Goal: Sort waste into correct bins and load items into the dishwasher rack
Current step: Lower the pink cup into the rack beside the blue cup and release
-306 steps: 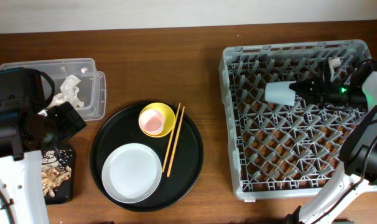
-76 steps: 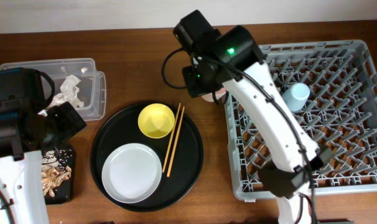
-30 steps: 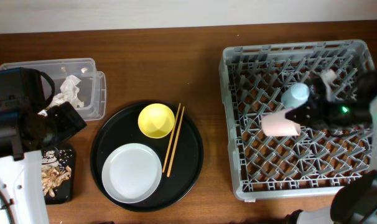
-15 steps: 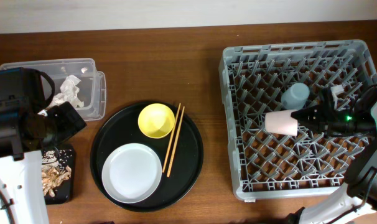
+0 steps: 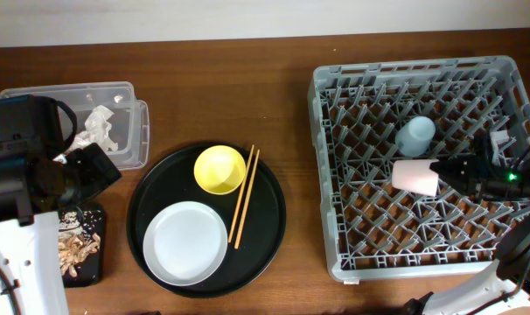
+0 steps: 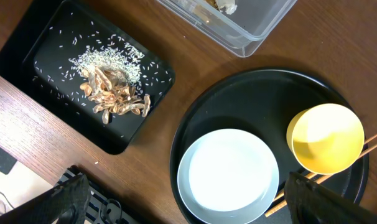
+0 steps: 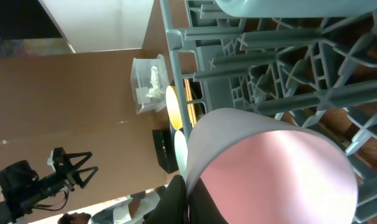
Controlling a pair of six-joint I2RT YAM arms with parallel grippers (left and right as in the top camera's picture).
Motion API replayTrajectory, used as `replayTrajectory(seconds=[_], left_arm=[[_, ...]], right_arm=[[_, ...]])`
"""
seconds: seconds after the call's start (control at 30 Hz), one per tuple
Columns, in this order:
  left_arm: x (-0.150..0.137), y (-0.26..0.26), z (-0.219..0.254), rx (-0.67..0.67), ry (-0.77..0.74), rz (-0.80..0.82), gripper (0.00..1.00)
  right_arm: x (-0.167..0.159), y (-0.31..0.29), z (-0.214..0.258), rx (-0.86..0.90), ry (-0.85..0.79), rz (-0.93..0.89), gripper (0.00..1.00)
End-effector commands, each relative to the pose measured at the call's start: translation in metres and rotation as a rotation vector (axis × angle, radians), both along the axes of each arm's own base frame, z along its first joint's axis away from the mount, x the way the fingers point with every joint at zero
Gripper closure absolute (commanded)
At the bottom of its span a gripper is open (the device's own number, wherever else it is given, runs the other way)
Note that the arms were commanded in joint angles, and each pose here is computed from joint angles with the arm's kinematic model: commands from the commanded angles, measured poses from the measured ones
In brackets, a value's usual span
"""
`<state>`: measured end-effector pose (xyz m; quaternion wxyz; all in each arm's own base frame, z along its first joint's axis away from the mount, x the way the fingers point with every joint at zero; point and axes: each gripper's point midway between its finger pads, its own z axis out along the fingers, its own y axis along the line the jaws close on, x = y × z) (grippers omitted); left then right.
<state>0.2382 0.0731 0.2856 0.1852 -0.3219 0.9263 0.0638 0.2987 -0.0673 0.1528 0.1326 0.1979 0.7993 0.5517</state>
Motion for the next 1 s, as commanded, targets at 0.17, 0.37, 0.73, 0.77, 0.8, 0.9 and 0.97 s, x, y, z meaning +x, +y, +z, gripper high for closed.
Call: replayTrajectory(seconds=[0.17, 0.37, 0.73, 0.77, 0.8, 0.9, 0.97], left_arm=[[-0.002, 0.001, 0.006, -0.002, -0.025, 0.013, 0.01], [-0.002, 0.001, 0.006, -0.002, -0.025, 0.013, 0.01], [-0.002, 0.001, 0.006, -0.002, -0.025, 0.013, 0.01], [-0.002, 0.001, 0.006, -0.002, -0.025, 0.013, 0.01], [-0.002, 0.001, 0.006, -0.002, -0.025, 0.013, 0.01], [-0.002, 0.001, 0.006, -0.002, -0.025, 0.013, 0.01], [-0.002, 0.001, 0.006, -0.002, -0.025, 0.014, 0.01]], right_arm=[[0.001, 0.018, 0.009, 0.062, 0.012, 0.027, 0.96], [0.001, 0.024, -0.003, 0.001, 0.017, 0.09, 0.96], [-0.003, 0.003, -0.034, -0.069, 0.231, 0.014, 0.96], [-0.004, 0.0, -0.034, -0.066, 0.241, -0.001, 0.96], [-0.006, -0.005, -0.035, -0.072, 0.258, -0.013, 0.96], [-0.015, -0.019, -0.041, -0.115, 0.316, -0.032, 0.96], [-0.023, -0.03, -0.045, -0.134, 0.364, -0.058, 0.96]])
